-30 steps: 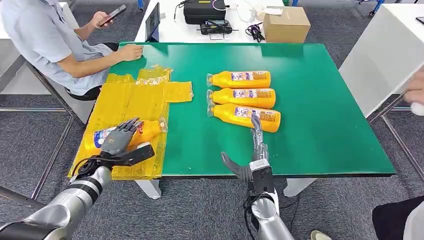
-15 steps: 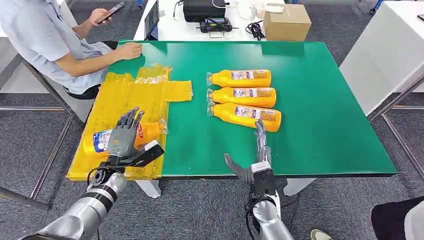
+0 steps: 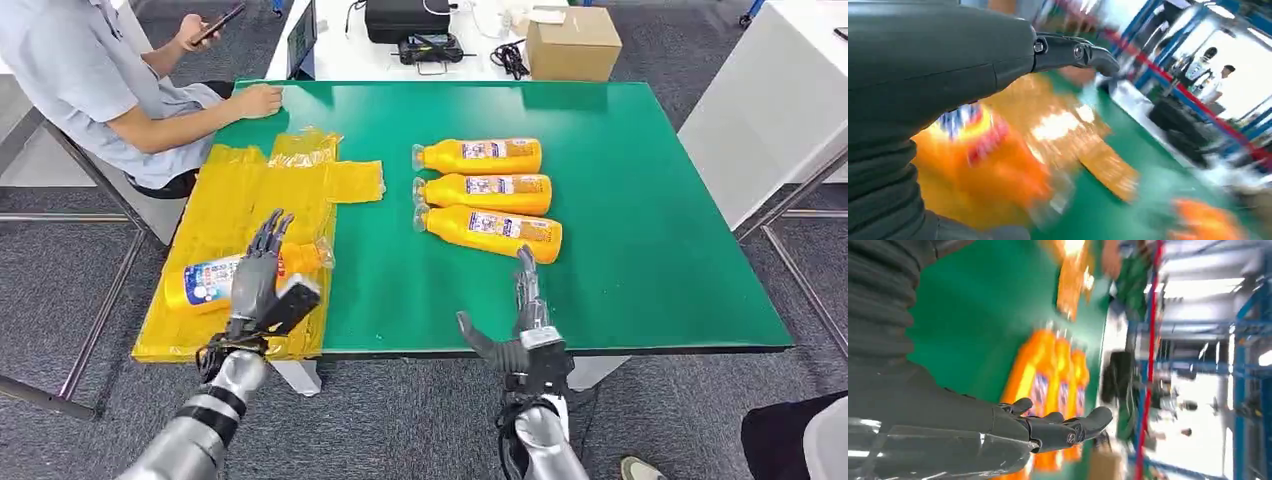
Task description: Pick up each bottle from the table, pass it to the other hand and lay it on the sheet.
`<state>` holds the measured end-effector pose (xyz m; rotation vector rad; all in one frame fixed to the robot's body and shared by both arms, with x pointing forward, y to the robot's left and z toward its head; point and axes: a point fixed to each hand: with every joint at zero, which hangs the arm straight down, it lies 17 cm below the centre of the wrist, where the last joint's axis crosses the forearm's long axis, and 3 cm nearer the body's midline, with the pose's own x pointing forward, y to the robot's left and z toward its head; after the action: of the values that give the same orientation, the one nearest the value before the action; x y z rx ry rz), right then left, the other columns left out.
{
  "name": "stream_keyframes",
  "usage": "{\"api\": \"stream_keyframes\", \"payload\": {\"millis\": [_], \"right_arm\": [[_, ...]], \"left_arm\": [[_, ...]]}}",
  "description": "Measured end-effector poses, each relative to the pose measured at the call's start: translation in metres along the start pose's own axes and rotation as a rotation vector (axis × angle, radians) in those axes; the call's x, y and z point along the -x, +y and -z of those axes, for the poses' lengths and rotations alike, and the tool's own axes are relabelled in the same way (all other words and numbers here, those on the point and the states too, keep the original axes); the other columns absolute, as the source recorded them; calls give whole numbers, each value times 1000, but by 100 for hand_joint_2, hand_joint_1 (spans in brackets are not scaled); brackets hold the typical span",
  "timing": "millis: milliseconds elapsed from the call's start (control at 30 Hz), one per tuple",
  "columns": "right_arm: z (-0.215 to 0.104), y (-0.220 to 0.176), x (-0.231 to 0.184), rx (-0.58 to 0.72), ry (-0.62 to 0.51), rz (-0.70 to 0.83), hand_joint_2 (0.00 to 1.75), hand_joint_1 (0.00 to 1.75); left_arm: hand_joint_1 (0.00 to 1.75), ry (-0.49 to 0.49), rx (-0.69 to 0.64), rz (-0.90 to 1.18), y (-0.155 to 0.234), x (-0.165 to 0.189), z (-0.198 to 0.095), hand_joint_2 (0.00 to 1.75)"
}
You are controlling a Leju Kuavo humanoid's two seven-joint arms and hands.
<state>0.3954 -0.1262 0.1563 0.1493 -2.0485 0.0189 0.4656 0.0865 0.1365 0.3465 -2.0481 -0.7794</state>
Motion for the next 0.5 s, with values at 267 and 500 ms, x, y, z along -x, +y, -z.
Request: {"api": "stream_keyframes", "payload": {"millis": [267, 500], "right_arm": [[-6, -30, -11, 97, -9, -15, 175, 0], [-3, -56, -26, 217, -75, -399, 175, 0]], "left_arm": [[0, 6, -260, -461, 29, -67, -27, 175], [0, -10, -309, -566, 32, -92, -36, 175]]}}
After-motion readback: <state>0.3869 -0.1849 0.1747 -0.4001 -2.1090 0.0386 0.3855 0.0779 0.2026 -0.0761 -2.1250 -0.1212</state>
